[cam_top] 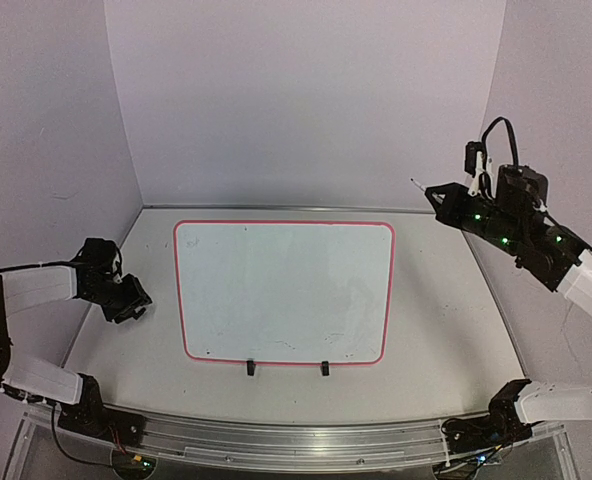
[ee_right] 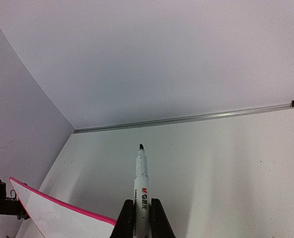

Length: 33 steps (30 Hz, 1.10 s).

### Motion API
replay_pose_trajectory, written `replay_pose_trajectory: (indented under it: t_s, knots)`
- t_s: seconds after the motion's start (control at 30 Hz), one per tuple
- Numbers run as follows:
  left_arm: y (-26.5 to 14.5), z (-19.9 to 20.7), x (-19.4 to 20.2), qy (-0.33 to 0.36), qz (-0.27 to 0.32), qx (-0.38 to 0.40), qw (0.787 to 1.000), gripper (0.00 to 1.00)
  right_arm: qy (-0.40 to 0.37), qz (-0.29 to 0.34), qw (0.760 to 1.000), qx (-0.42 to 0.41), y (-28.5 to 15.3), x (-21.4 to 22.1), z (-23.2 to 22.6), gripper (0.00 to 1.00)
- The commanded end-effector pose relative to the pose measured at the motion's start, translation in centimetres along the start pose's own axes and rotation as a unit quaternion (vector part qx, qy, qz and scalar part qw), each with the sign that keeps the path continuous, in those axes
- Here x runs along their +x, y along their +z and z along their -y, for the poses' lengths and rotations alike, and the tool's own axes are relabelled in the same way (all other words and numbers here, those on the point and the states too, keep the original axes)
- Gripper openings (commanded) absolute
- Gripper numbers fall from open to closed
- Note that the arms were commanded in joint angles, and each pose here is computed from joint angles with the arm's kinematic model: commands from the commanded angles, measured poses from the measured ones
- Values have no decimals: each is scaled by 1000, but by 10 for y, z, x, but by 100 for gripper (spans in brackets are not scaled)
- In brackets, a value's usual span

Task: Write a sentence on the whiteboard
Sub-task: Place the pen cap at the center of the board, then move the whiteboard stand to the center of the board.

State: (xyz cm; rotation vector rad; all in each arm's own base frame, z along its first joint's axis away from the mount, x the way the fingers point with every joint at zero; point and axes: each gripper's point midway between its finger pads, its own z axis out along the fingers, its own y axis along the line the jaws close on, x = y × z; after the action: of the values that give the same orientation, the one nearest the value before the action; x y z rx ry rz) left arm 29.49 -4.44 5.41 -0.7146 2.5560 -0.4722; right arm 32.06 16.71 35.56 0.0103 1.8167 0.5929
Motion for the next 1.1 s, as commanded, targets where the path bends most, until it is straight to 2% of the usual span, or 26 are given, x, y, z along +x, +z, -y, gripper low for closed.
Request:
replay_pose_trajectory:
  t_s: [0.0,0.27,0.4,0.53,0.83,1.07]
  knots:
    - [-16,4,-7,17,22,2,1000,53,6,13,1000,11,-6,-5,5,0]
    - [-37,15,-10,38,48,27,998,57,2,21,1000,12,-15,-8,7,0]
    - [-68,39,1,95,96,46,990,58,-3,29,999,15,-23,-11,9,0]
    - [-95,62,11,131,115,85,981,57,-7,25,999,19,-24,-8,11,0]
    - [-115,93,63,170,62,170,969,48,-2,19,1000,21,-23,-4,13,0]
    - [-104,105,106,201,34,208,957,41,-3,19,1000,24,-24,-5,13,0]
